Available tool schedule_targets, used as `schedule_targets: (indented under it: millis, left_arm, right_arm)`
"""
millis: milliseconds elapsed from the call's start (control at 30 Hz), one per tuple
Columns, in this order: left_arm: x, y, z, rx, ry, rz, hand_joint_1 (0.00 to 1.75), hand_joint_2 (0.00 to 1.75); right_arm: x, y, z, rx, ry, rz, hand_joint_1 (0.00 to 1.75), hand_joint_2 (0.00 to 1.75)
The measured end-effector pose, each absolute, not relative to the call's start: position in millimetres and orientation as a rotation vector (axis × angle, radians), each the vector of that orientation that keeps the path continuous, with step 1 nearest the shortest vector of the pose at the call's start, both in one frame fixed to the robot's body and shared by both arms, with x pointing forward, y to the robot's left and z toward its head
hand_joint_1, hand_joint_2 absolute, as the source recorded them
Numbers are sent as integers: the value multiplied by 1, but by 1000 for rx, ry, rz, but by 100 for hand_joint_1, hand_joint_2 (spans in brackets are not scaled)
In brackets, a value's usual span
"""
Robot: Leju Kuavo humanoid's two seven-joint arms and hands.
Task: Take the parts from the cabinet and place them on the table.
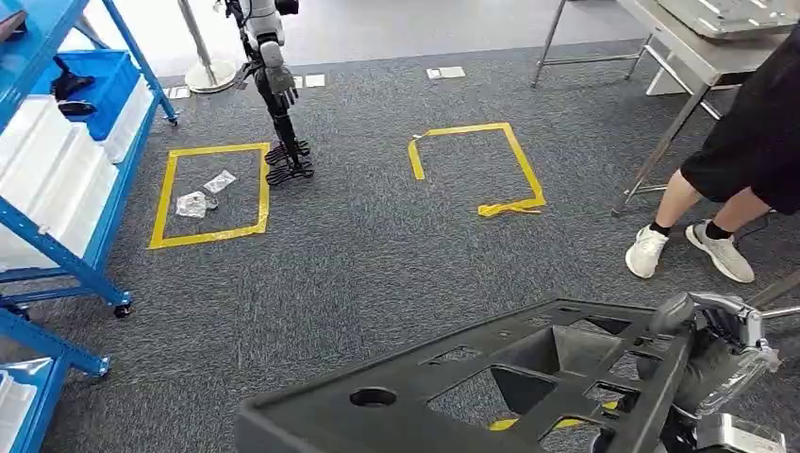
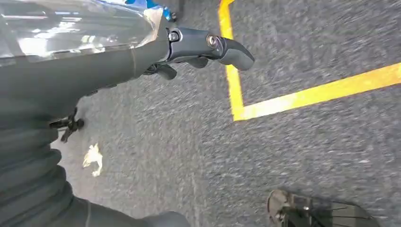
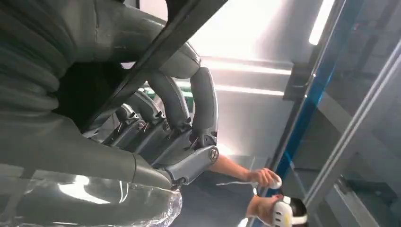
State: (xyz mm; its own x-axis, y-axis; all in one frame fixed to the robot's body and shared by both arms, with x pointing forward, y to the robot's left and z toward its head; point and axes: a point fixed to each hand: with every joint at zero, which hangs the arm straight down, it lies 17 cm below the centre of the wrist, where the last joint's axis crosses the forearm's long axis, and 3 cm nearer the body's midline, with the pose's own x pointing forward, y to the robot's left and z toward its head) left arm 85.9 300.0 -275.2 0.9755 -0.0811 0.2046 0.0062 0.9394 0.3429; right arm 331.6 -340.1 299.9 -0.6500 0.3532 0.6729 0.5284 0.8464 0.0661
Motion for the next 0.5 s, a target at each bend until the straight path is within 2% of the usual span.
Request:
schedule_targets:
  millis: [200, 500]
  left_arm:
    - [103, 296, -271, 342, -311, -15, 0, 175]
    - [103, 285, -272, 318, -296, -30, 0, 175]
  right_arm:
    - [332, -341, 304, -644, -2361, -353, 175, 175]
    - [337, -340, 307, -650, -2369, -346, 175, 175]
